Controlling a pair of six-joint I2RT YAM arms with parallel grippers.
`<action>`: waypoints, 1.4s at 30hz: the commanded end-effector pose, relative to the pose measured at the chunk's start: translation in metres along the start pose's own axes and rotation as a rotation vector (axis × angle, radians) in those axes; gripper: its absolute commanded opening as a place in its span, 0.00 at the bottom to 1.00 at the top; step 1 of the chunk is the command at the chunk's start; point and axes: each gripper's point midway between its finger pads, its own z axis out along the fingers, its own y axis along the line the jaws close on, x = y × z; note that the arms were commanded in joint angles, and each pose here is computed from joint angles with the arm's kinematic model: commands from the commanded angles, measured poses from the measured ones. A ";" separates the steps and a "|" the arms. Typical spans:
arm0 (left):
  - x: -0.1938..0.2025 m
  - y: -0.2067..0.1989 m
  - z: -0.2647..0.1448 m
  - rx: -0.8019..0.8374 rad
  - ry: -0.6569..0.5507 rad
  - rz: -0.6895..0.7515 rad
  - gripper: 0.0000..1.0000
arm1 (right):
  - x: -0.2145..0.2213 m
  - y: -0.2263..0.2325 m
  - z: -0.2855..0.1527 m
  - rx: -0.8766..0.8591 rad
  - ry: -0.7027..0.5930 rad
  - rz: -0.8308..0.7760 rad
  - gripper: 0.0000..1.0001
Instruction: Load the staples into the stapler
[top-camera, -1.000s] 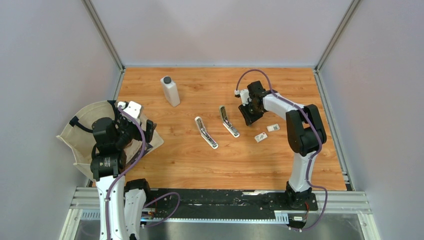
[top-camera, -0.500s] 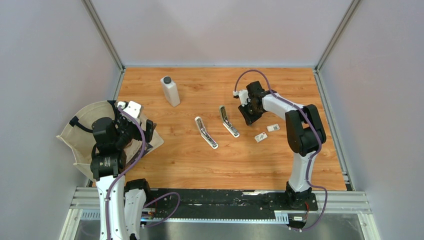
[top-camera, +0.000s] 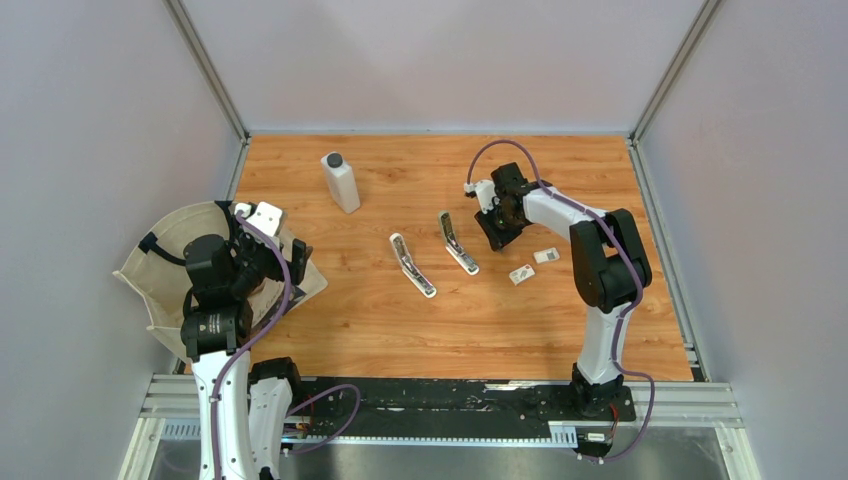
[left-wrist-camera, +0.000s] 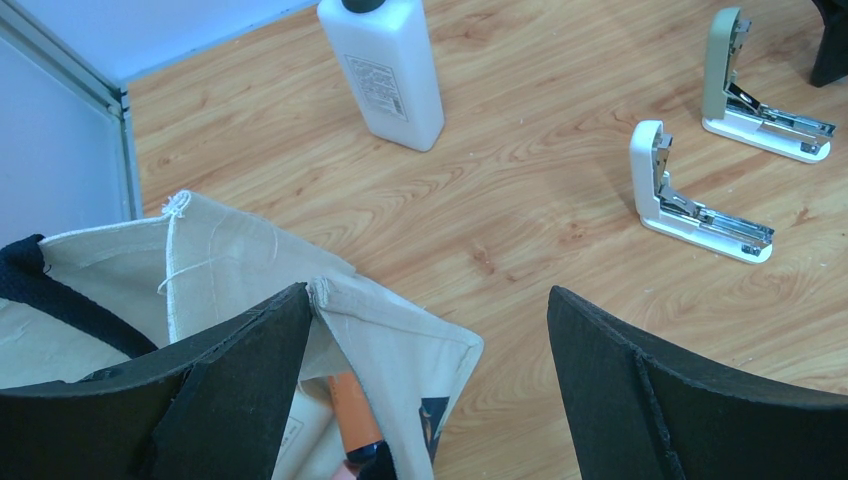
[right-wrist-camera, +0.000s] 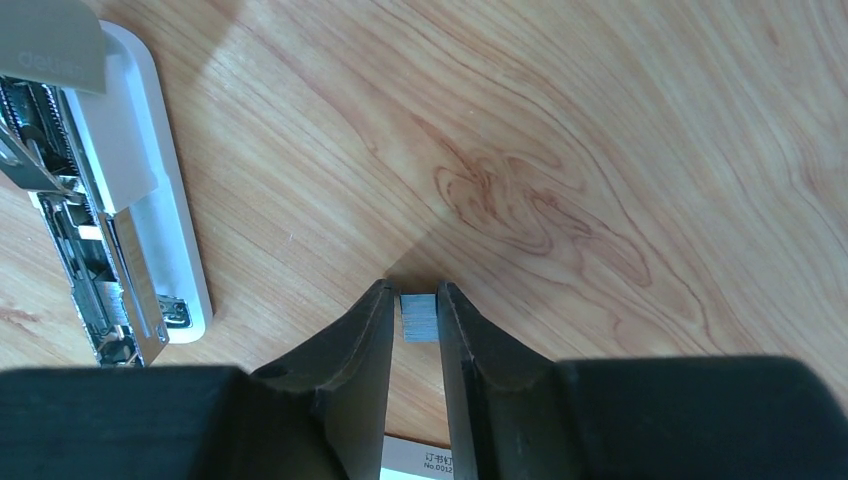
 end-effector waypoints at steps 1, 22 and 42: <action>0.022 -0.002 0.001 0.003 0.068 -0.045 0.95 | 0.006 0.002 0.004 -0.004 0.012 -0.034 0.30; 0.022 -0.001 0.000 -0.004 0.066 -0.041 0.95 | 0.024 0.001 0.006 -0.010 0.086 -0.091 0.30; 0.022 -0.001 -0.001 -0.006 0.066 -0.042 0.95 | 0.035 0.008 0.000 -0.057 0.125 -0.096 0.25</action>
